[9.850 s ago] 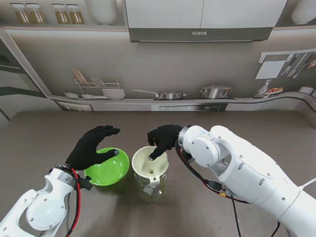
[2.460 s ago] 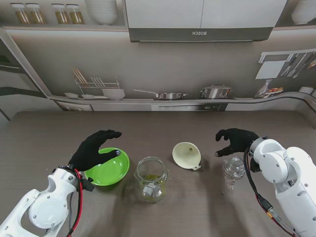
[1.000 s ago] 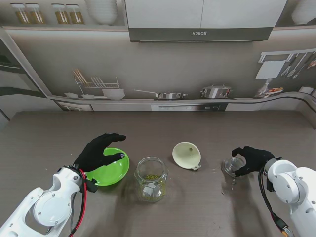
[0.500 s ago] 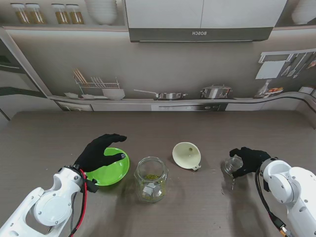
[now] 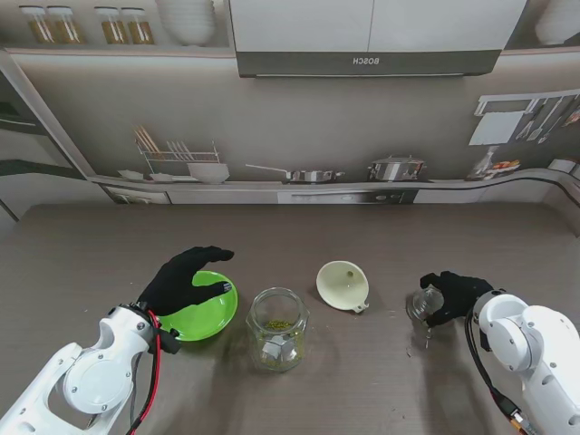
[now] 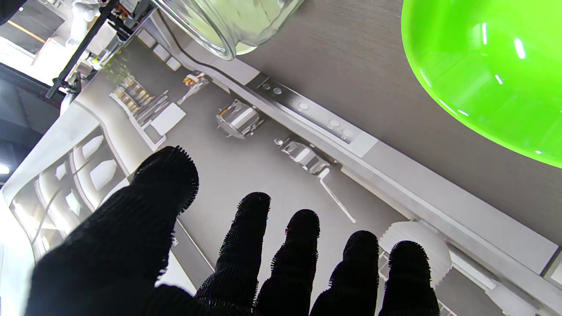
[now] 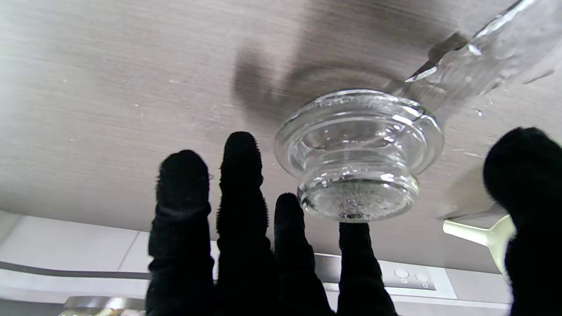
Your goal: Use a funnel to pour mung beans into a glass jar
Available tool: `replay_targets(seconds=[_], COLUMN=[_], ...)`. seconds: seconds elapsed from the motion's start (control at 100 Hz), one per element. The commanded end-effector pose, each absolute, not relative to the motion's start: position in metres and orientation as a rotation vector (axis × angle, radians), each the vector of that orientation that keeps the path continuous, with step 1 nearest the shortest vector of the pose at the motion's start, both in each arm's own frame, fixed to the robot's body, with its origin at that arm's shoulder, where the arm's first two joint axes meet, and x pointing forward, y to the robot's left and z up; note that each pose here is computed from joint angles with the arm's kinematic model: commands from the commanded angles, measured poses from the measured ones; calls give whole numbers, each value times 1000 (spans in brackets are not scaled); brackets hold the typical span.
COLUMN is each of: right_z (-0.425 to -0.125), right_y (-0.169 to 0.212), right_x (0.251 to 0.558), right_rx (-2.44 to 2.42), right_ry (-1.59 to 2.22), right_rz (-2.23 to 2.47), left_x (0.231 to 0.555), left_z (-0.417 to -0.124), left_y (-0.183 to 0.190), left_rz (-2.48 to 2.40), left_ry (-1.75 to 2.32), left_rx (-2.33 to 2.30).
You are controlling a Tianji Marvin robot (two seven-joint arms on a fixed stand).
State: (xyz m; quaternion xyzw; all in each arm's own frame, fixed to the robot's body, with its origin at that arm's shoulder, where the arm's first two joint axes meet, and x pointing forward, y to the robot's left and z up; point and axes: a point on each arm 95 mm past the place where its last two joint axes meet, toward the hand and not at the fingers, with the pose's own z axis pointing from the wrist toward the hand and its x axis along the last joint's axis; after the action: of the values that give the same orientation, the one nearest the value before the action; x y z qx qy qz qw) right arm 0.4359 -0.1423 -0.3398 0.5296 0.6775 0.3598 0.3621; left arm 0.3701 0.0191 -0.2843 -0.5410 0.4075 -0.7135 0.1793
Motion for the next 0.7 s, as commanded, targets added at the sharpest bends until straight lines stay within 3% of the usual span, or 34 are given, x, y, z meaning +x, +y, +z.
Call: replay_targets(seconds=[0.0,0.69], right_z=[-348,-365], right_y=[-142,-132], right_x=[434,446], right_rx=[1392,1437], right_ry=[1760,1786], right_rz=[910,923], left_x=[370,371], left_z=[-286,-288], left_y=[18,16], left_rz=[-2011,-2007], left_ry=[1173,1180], left_rx=[-1546,-1561])
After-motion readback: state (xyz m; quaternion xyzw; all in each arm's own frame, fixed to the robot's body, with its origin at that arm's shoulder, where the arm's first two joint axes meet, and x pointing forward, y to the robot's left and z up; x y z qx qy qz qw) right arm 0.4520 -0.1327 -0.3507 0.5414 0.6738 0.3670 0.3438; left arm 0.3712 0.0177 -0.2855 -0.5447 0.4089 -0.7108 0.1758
